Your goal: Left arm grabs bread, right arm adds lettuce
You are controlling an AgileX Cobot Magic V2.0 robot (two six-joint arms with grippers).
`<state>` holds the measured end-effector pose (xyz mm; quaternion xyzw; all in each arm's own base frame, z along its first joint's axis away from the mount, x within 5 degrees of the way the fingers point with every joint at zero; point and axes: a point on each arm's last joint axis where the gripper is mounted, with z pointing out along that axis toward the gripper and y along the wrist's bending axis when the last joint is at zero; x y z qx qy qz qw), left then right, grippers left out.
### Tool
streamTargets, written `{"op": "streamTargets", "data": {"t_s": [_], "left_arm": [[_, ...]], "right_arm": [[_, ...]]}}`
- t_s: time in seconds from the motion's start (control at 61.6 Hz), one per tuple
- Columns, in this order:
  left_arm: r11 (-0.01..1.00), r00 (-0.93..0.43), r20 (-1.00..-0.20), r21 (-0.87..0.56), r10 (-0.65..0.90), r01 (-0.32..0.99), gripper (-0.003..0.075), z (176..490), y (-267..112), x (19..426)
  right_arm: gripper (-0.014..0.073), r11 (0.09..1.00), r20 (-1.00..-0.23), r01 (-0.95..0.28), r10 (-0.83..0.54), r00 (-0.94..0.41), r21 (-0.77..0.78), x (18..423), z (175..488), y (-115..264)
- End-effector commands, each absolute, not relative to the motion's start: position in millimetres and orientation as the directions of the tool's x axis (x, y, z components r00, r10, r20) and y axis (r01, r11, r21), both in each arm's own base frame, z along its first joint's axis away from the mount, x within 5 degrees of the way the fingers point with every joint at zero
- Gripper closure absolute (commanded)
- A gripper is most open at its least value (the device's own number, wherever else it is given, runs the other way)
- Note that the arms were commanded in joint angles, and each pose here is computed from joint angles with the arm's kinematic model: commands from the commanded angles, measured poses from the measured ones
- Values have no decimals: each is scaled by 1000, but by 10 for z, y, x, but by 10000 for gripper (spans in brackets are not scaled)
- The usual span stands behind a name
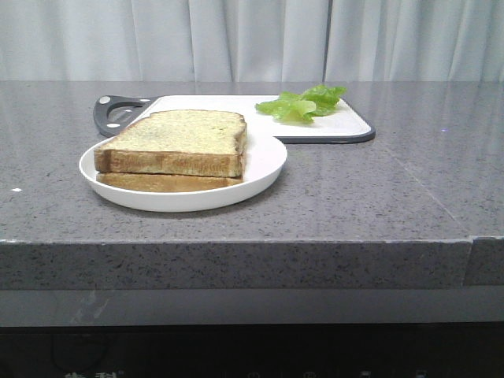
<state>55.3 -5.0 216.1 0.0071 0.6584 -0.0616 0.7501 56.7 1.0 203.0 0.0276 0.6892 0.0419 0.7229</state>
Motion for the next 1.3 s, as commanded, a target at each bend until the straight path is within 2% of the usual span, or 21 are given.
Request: {"op": "streamTargets", "data": {"t_s": [0.0, 0.13, 0.373, 0.552, 0.681, 0.892, 1.281], "left_arm": [[990, 238, -965, -86, -111, 113, 741, 2251, -43, 520], [981, 277, -944, -146, -177, 127, 741, 2436, -31, 478], [975, 247, -951, -150, -188, 165, 741, 3118, -49, 292], [981, 144, -980, -112, -135, 161, 741, 3597, -68, 306], [981, 23, -993, -107, -112, 160, 741, 3812, -93, 426], [977, -69, -989, -138, -128, 162, 741, 3829, -131, 672], [976, -201, -971, -161, -129, 148, 740, 3695, -170, 978]], "right_arm": [[713, 996, -982, -30, 85, 169, 81, 536, 2145, 10], [713, 996, -981, -29, 85, 174, 81, 506, 2289, 7], [713, 996, -982, -18, 86, 168, 84, 331, 2957, -4], [713, 996, -993, -4, 87, 81, 87, 341, 3383, -10], [713, 996, -996, 9, 87, -27, 87, 461, 3550, -12], [713, 996, -984, 22, 86, -156, 84, 729, 3529, -10], [710, 996, -954, 33, 86, -287, 80, 1003, 3412, -6]]}}
